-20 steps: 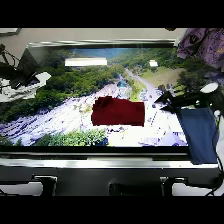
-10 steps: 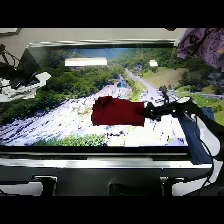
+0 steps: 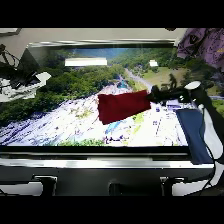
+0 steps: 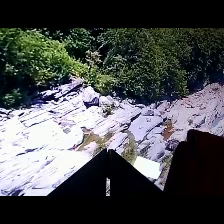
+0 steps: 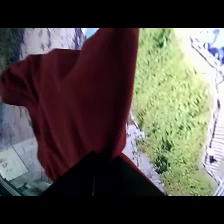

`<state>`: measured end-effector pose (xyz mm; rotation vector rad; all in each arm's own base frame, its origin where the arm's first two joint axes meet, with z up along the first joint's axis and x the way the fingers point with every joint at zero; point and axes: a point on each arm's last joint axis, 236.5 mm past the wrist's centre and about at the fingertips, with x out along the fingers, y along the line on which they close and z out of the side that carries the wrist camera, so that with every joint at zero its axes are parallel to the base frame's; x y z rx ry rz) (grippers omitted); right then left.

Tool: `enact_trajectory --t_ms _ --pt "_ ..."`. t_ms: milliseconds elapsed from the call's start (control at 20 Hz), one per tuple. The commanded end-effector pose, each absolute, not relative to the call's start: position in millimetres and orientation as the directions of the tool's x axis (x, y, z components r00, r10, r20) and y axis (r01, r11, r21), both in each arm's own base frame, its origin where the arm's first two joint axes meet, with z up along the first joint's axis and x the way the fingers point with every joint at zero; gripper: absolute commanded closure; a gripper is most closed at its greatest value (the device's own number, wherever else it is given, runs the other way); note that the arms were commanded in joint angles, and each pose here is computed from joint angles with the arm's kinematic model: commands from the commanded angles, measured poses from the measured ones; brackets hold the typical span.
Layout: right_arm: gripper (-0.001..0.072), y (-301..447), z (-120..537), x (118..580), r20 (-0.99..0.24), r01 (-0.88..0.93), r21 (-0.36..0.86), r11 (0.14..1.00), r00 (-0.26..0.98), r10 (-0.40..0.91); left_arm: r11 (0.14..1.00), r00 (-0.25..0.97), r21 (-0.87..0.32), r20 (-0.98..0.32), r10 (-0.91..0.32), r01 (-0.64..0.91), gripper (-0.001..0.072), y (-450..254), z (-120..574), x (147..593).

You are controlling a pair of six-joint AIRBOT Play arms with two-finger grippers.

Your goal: Fold the clothes and pants, and hang the long-sleeved shirts on hangers.

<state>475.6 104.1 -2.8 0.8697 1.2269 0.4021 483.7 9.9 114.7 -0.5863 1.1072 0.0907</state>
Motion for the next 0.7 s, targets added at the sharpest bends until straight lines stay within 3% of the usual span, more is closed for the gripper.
enact_trajectory --t_ms 0,250,650 --pt "0.0684 65.2 54.5 502.2 -0.627 0.198 0.767 0.61 0.428 0.651 0.841 0.46 -0.415 -0.857 -0.232 -0.349 0.0691 5.9 115.6 483.8" --pt "0.0684 -25.8 106.2 518.9 -0.638 0.28 0.735 0.618 0.596 0.488 0.841 0.457 -0.414 -0.859 -0.233 -0.349 0.0691 5.7 115.2 483.0" --pt "0.0684 -151.5 160.0 475.4 -0.68 0.488 0.655 0.576 0.714 0.168 0.843 0.44 -0.408 -0.866 -0.236 -0.352 0.0691 4.8 113.4 479.0"
